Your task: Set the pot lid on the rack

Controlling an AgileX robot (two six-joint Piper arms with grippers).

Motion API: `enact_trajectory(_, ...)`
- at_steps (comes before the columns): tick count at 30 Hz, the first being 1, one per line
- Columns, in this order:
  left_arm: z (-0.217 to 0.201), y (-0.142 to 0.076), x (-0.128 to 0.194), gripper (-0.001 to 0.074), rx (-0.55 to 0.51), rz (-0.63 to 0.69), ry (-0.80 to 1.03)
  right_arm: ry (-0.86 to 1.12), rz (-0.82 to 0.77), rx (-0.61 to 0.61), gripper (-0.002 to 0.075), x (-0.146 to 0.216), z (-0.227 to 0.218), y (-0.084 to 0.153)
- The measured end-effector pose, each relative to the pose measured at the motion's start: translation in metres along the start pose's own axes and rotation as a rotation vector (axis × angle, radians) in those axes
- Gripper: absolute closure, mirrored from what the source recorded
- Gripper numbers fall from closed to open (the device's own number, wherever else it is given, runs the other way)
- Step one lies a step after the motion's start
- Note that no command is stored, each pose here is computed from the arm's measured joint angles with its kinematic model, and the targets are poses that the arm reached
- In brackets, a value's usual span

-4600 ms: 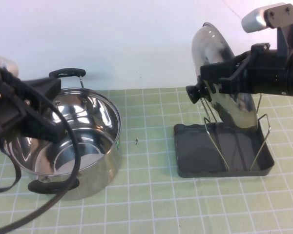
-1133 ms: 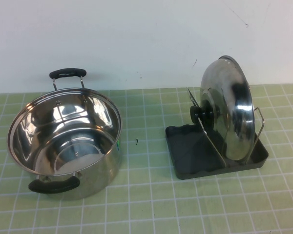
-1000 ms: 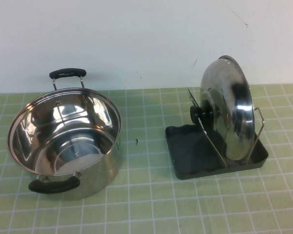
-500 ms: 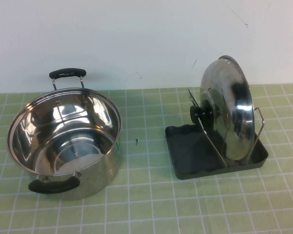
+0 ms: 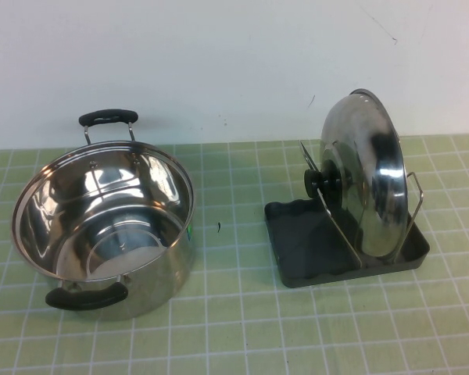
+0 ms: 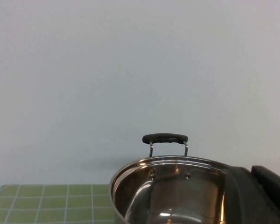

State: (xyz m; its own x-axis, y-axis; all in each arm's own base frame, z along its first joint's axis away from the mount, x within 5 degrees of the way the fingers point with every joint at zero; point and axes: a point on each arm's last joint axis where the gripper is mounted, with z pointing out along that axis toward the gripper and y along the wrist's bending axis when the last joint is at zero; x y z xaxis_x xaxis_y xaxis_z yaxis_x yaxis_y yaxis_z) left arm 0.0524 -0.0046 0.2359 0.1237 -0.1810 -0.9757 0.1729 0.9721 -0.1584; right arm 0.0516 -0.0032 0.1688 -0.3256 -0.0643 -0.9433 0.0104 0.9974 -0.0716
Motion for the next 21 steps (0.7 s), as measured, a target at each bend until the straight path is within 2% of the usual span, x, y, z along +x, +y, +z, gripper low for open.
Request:
enact_trajectory(7,0.0,0.0,0.0,0.0736,0.0,-0.005,0.001,0.0,0.002,0.0,0.0727,0.0,0.0,0.0)
enact_trajectory(9,0.0,0.003,0.0,0.0736,-0.034,-0.053,0.004,0.0,0.002,0.0,0.0727,0.0,0.0,0.0)
enact_trajectory(12,-0.001,0.011,0.006,0.0736,-0.127,-0.192,0.054,0.0,0.002,0.0,0.0727,0.0,0.0,0.0)
enact_trajectory(14,-0.002,0.013,0.013,0.0736,-0.151,-0.18,0.126,0.0,0.002,0.0,0.0727,0.0,0.0,0.0)
enact_trajectory(18,-0.005,0.008,0.024,0.0736,-0.065,0.14,0.274,0.0,0.002,0.0,0.0727,0.0,0.0,0.0)
enact_trajectory(19,-0.006,0.006,0.029,0.0736,-0.039,0.195,0.32,0.0,0.002,0.0,0.0727,0.0,0.0,0.0)
enact_trajectory(21,-0.008,0.005,0.034,0.0736,-0.027,0.212,0.381,0.0,0.002,0.0,0.0727,0.0,0.0,0.0)
